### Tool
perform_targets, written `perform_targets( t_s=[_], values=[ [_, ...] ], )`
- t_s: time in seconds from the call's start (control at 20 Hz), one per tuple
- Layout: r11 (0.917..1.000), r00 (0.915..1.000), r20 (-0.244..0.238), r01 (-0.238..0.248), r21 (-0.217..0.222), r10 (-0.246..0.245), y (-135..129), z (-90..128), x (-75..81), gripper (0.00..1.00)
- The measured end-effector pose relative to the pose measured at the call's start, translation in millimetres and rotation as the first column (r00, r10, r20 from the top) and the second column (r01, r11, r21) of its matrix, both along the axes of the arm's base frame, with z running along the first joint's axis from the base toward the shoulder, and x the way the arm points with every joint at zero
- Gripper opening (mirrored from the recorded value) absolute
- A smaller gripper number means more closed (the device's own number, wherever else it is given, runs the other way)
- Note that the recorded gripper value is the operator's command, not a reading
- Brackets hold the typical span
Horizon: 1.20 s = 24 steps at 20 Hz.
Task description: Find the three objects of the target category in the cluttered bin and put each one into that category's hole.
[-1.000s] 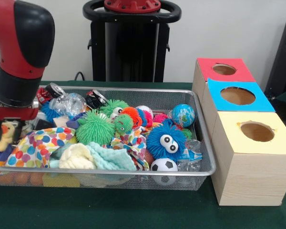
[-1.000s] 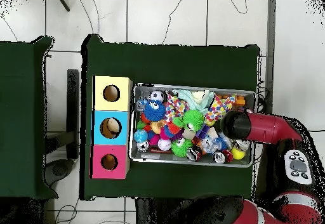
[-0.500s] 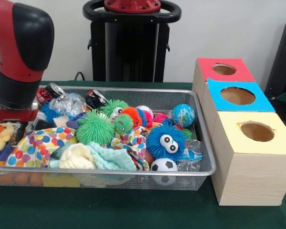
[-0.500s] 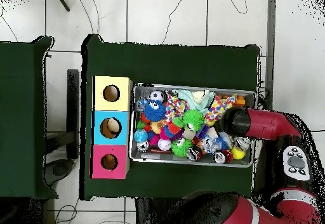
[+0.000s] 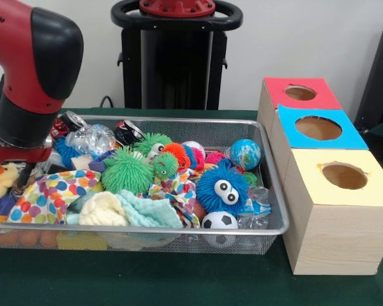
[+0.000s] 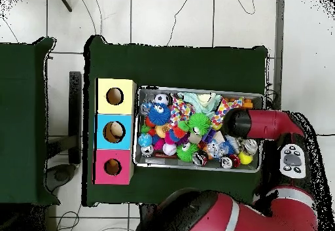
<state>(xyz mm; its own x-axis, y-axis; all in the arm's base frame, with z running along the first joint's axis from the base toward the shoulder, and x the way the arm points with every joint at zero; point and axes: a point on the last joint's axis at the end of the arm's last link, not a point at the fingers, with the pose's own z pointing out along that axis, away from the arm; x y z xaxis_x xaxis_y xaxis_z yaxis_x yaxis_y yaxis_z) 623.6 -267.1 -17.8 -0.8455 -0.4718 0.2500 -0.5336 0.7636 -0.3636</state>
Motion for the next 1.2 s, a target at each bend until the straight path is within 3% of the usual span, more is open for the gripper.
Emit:
perform_targets(
  t_s=[0.25,0.35,0.75,0.8,1.2],
  values=[
    [0.9988,0.9993,-0.036,-0.009,-0.049,0.007,-5,6,-3.4,1.00],
    [0.9974,0.9975,-0.071,-0.005,-0.072,0.000,-9,8,-9.4,1.00],
    [0.9957,0.9922,-0.120,0.023,-0.090,-0.033,-15,11,-20.4,1.00],
    [0.9958,0.9919,-0.121,0.027,-0.088,-0.038,-15,11,-20.5,0.00],
    [0.9952,0.9917,-0.087,0.093,-0.031,-0.095,-20,6,-16.9,0.00]
  ],
)
